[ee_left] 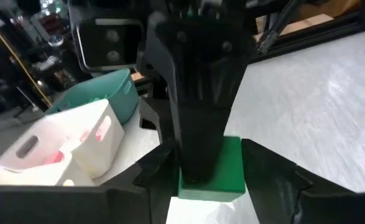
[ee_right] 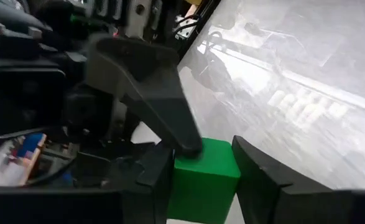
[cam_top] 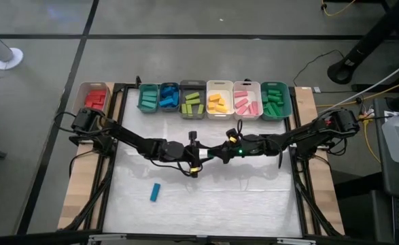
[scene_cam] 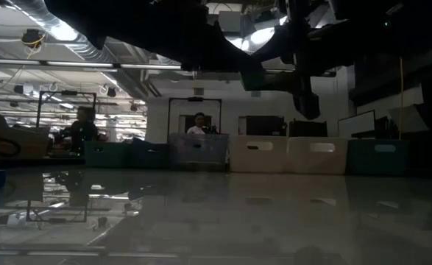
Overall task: Sort blocks
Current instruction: Put the green block into the right green bin
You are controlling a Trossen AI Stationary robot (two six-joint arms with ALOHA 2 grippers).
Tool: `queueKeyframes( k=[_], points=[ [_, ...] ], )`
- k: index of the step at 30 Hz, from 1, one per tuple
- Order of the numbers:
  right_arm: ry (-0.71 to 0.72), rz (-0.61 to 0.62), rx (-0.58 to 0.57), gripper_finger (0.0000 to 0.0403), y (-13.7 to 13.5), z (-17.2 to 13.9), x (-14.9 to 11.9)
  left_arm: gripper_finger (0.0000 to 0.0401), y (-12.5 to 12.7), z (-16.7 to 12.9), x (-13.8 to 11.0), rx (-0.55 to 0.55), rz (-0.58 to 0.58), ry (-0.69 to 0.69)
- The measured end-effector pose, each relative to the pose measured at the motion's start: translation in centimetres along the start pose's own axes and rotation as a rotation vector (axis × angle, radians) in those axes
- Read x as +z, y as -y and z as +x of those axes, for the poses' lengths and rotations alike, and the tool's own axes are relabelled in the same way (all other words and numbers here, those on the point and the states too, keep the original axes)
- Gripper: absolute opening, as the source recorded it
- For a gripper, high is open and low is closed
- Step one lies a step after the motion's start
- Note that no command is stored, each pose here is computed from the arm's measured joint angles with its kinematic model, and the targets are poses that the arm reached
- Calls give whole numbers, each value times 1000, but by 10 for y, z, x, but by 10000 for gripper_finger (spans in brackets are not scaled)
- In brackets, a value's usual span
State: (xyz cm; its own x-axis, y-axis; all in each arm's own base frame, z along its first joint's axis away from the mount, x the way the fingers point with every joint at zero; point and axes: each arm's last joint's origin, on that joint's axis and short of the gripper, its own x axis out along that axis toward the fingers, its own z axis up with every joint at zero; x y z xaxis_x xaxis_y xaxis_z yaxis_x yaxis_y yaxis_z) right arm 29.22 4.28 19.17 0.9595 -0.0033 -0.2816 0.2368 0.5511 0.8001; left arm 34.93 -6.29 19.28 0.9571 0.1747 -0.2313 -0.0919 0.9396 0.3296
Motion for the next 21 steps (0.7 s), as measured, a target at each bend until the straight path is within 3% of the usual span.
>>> queueKeyframes(
  k=[5, 11, 18, 21],
  points=[
    [-15, -14, -21, 146, 6, 0, 5, 192, -3, -9, 11, 56, 61, 11],
    [-13, -22, -54, 138, 17, -2, 25, 212, -7, -35, 24, 108, 60, -90],
    [98, -156, -80, 145, 26, -25, 75, 214, 6, -73, 18, 30, -201, -314],
    [139, -224, -167, 146, 35, -45, 98, 214, 16, -85, 10, -6, -288, -420]
  ],
)
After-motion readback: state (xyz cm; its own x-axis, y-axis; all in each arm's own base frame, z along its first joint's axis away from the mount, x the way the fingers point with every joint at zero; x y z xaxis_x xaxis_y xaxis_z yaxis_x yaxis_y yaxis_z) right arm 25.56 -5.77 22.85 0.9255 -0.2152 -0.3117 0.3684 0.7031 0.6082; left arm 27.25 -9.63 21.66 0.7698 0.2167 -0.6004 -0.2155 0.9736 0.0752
